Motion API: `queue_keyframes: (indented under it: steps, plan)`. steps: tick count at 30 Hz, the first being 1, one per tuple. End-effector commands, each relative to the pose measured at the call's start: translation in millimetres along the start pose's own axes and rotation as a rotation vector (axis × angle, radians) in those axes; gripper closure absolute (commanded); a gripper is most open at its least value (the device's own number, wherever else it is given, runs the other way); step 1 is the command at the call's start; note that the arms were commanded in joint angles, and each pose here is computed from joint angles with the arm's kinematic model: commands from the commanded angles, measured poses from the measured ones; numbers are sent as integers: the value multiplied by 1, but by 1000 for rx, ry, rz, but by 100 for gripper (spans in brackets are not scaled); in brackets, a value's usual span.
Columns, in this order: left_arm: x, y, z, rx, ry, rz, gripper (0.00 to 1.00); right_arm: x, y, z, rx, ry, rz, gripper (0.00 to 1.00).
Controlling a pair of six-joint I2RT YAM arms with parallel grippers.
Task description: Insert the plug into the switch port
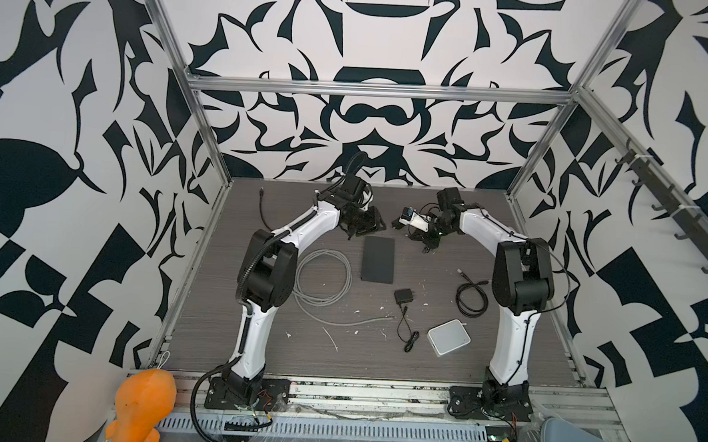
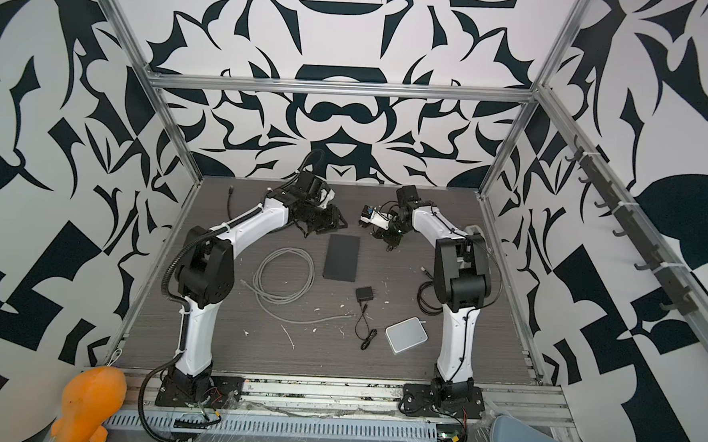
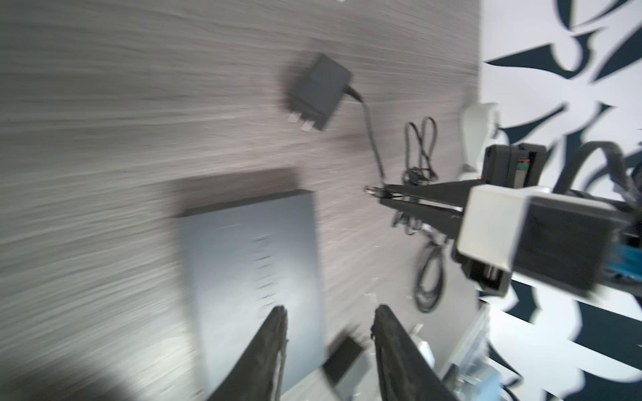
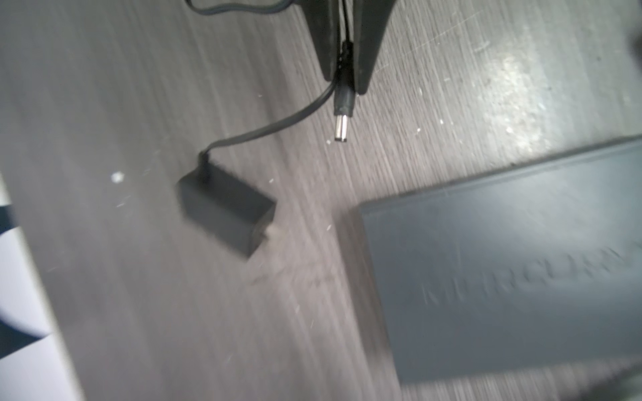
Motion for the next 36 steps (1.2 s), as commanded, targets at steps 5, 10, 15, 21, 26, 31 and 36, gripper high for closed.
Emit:
queue_keyframes:
  steps: [5,10,15,21,26,31,36]
  plan:
    - [-1,-52,5,67,162,-171,55,6,15,14,-138,-42,46,96]
    - [-3,-63,10,58,191,-236,55,6,11,14,-155,-66,50,96]
    - [0,-62,13,17,215,-292,57,6,10,13,-156,-75,57,96]
    - [3,-70,17,14,243,-327,58,7,9,13,-164,-87,68,97]
    - [3,-73,18,18,254,-344,64,7,9,14,-172,-89,67,96]
    - [3,-75,18,31,259,-350,66,6,7,15,-190,-95,64,97]
    - [3,-76,18,37,262,-345,67,5,6,16,-206,-99,64,97]
Point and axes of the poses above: each gripper's point midway between its finger pads, its own y axis back along the fingers, its own x axis along the line the jaws close on, z = x × y, the point moved 8 cm from there along y, back along the fingers, and after that the axes turned 2 degrees about y, right-handed, at the moved point
